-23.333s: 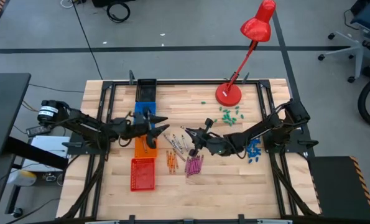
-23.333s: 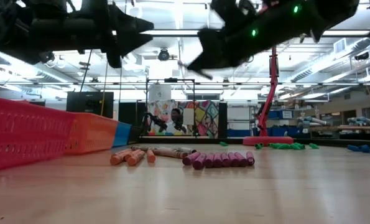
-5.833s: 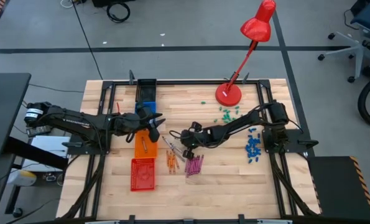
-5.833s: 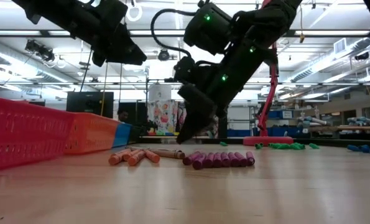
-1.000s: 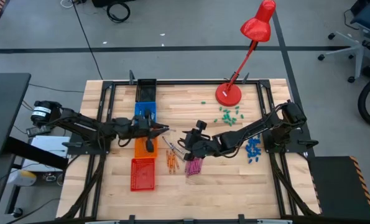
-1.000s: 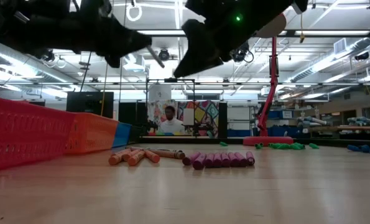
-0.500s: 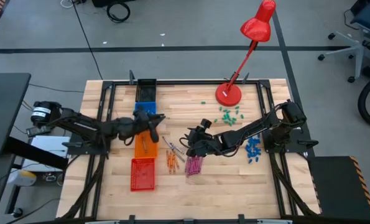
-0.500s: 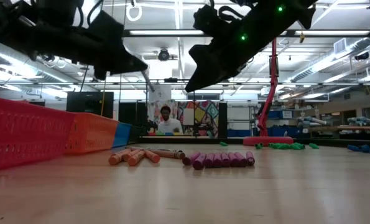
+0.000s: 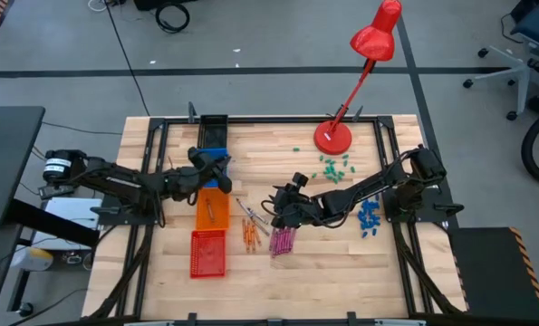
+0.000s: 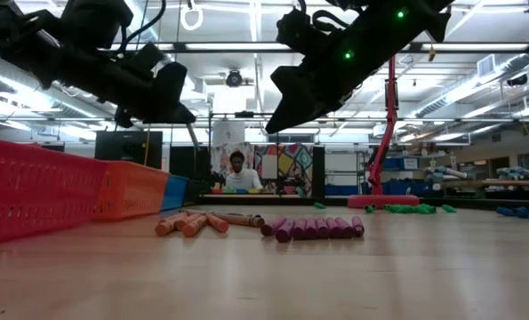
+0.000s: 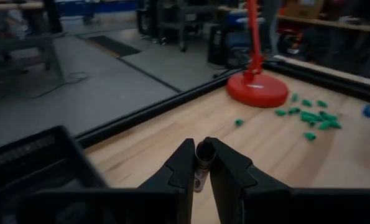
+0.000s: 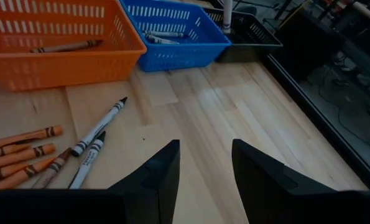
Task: Sort crayons
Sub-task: Put the black crayon into the blue bin
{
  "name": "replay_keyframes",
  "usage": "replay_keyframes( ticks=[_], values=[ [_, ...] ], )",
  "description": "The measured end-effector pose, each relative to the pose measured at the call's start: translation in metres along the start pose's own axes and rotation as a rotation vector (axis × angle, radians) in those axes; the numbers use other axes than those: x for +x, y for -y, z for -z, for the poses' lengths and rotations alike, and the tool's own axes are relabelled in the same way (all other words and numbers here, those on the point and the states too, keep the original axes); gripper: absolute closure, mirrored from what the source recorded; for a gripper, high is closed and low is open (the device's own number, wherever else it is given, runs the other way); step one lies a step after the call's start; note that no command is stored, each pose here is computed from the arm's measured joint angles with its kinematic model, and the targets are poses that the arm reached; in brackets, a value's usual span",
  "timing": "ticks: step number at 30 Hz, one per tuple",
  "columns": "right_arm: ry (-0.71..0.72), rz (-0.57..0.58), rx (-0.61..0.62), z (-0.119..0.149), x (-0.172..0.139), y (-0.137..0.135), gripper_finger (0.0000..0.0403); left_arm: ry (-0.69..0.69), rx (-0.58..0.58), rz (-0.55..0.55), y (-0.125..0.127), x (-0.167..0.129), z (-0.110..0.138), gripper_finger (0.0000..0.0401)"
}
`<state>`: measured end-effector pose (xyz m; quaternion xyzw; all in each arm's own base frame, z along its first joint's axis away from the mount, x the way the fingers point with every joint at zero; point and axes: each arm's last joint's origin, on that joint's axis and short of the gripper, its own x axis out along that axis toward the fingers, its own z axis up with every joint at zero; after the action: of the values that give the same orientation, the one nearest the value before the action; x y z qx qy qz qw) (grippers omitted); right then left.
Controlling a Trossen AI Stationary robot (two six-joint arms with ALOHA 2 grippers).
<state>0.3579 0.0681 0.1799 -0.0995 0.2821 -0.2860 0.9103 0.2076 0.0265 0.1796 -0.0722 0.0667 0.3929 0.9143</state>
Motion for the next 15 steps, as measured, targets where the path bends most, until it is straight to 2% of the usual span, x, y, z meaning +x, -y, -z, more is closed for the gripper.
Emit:
replay_keyframes(
  ticks=[9,15],
  values=[
    [0.000,0.001,0.001,0.000,0.000,0.000,0.0253,-0.197,0.016,-0.104,-0.006,-0.013,-0.028,0.0356],
    [0.005,-0.001,0.011,-0.001,0.000,0.000,0.0253,-0.370,0.013,-0.107,-0.009,-0.018,-0.028,0.0356]
  ],
)
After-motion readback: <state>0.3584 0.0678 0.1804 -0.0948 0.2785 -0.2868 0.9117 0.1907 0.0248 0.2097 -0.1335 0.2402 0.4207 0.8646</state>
